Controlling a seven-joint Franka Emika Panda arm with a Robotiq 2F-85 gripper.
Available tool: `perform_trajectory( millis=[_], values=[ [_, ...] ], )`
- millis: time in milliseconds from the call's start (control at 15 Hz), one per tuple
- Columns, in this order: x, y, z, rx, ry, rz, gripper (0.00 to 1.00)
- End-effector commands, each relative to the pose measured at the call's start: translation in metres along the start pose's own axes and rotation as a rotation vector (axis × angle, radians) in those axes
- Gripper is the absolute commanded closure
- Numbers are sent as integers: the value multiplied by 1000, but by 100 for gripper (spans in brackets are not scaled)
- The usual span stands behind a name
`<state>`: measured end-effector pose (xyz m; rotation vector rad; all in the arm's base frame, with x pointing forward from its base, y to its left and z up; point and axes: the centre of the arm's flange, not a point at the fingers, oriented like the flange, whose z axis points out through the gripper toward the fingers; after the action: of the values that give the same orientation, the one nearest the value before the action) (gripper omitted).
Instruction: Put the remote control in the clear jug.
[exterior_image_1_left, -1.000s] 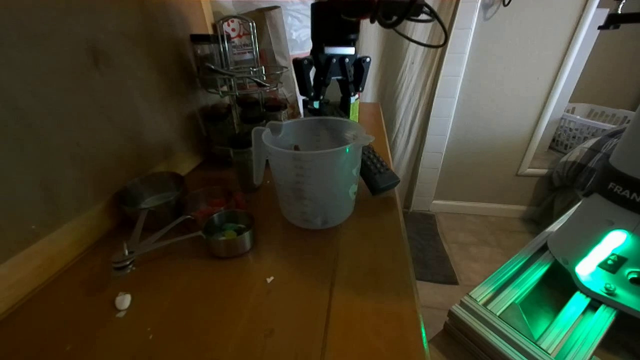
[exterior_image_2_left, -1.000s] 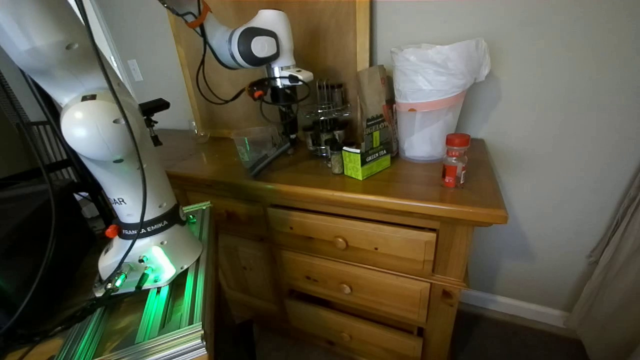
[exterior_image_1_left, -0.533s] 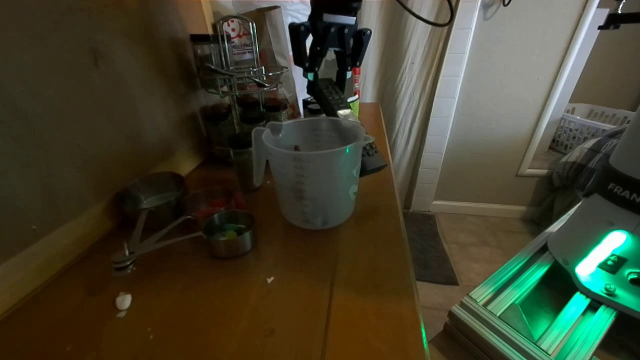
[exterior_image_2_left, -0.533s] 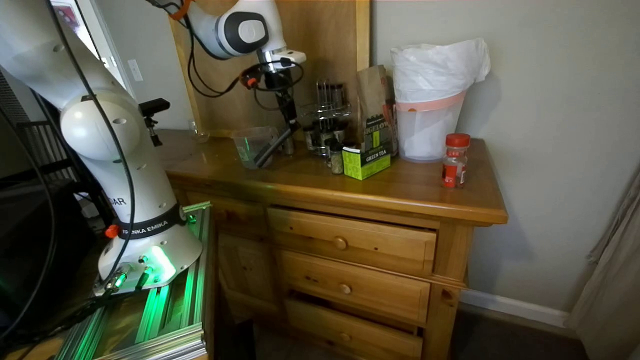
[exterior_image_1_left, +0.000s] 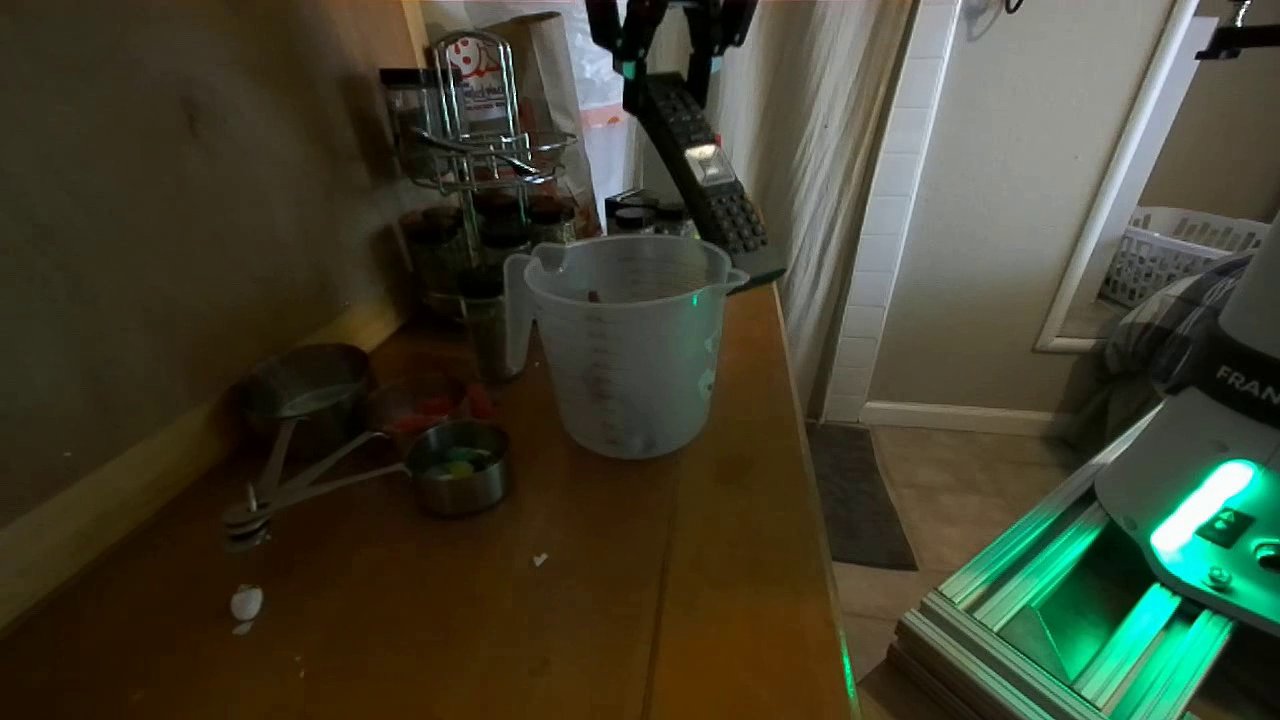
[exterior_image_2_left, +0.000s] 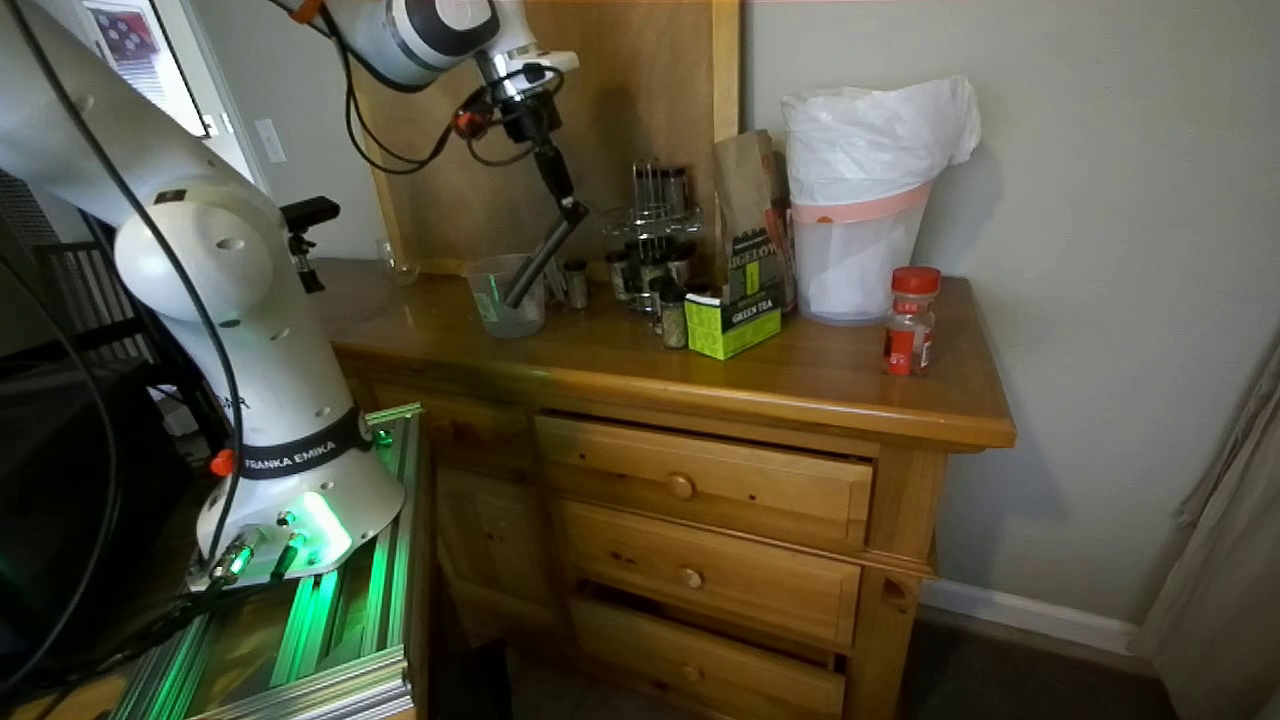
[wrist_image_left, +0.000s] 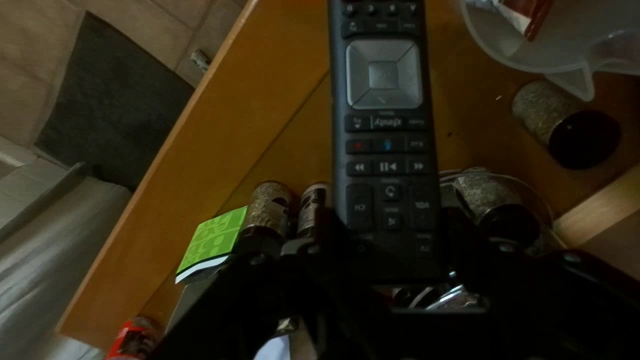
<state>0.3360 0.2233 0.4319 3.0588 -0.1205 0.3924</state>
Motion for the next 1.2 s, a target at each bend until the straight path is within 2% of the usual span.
perform_trajectory(
  millis=[0,200,467,600,1133],
  values=[
    [-1,1,-55,-115,65,58,68],
    [-1,-11,-89,-154,111,74,68],
    [-2,-38,-116,-134,146,14,68],
    [0,-55,-112,-113,148,-23,68],
    [7,-76,-71,-37,157,-149,68]
  ],
)
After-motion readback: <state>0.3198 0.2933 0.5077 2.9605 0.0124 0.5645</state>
